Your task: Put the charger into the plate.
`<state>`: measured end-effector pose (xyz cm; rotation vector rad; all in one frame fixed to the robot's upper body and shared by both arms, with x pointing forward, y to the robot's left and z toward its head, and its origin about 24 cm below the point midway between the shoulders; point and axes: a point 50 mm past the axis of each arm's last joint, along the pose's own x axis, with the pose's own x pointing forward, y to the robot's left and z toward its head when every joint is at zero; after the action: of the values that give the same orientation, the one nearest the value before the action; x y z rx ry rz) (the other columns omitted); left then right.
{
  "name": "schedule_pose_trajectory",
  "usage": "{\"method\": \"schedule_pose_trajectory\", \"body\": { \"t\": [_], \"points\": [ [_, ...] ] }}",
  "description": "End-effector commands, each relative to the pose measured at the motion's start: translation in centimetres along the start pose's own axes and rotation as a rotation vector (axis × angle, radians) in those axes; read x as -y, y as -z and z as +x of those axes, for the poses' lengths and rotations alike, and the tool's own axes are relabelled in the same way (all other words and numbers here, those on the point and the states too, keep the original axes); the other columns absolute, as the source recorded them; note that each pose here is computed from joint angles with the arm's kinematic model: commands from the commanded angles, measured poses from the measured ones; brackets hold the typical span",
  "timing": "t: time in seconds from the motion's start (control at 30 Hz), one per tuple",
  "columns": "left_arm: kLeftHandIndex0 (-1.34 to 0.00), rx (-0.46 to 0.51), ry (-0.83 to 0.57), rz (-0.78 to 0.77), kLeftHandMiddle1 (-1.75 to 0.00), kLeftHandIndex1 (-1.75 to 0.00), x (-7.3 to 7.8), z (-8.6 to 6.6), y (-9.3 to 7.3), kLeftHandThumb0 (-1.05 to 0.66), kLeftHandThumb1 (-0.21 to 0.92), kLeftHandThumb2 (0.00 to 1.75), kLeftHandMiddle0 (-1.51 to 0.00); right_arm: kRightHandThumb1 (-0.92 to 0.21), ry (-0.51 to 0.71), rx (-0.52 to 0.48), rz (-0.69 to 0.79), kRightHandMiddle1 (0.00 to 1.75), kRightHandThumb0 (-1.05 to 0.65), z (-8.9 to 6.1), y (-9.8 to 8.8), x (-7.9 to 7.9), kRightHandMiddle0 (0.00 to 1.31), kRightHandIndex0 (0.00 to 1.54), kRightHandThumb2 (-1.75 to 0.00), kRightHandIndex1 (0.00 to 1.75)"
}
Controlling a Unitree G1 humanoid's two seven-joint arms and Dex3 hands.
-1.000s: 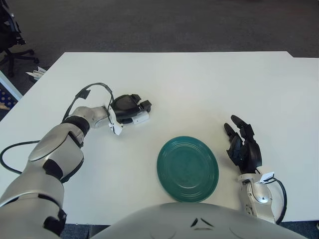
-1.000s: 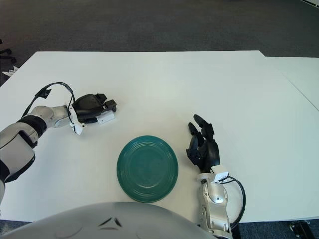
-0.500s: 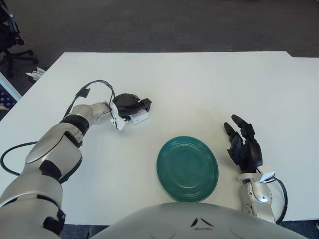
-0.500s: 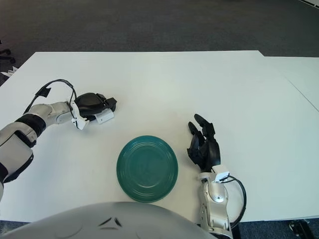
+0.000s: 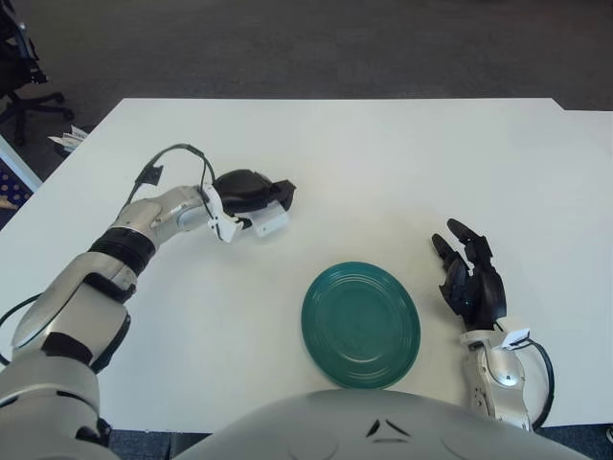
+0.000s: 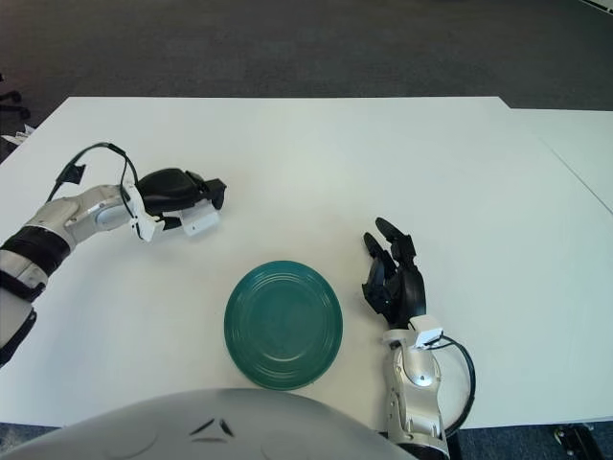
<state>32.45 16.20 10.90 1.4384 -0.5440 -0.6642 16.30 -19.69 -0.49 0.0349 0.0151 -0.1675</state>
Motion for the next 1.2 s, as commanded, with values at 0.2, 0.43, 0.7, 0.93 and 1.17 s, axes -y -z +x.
{"method": "schedule_pose_trajectory", "body": {
  "t": [0.2, 0.43, 0.7, 0.93, 1.17],
  "points": [
    [-0.65, -0.034, -0.101, -0.015, -1.75, -1.75, -1.1, -0.6, 0.0, 0.0, 0.0, 1.69, -0.82, -0.92, 0.039, -0.25, -0.003, 0.67, -0.79, -2.6, 4.1, 0.5, 0.0, 0.4, -0.8, 0.0],
    [-0.6, -0.024, -0.141, -0.017, -1.74, -1.75, -1.8, -0.8, -0.5, 0.0, 0.05, 1.62, -0.78, -0.92, 0.04, -0.248, -0.009, 0.67, -0.79, -2.6, 4.2, 0.4, 0.0, 0.4, -0.81, 0.0],
    [-0.59, 0.014, -0.179, -0.031, -1.74, -1.75, -2.4, -0.9, -1.3, 0.0, 0.06, 1.61, -0.77, -0.92, 0.037, -0.246, -0.007, 0.67, -0.78, -2.6, 4.3, 0.4, 0.0, 0.39, -0.81, 0.0],
    [-0.61, 0.091, -0.189, -0.034, -1.74, -1.75, -1.8, -0.9, -5.2, 0.0, 0.05, 1.63, -0.78, -0.92, 0.035, -0.249, -0.001, 0.69, -0.77, -2.6, 4.3, 0.3, 0.0, 0.39, -0.8, 0.0],
    [-0.62, 0.163, -0.139, -0.09, -1.74, -1.75, -0.6, -1.8, -9.8, 0.0, 0.03, 1.65, -0.8, -0.92, 0.038, -0.252, 0.003, 0.7, -0.77, -2.5, 4.4, 0.0, 0.0, 0.4, -0.79, 0.0]
  ]
}}
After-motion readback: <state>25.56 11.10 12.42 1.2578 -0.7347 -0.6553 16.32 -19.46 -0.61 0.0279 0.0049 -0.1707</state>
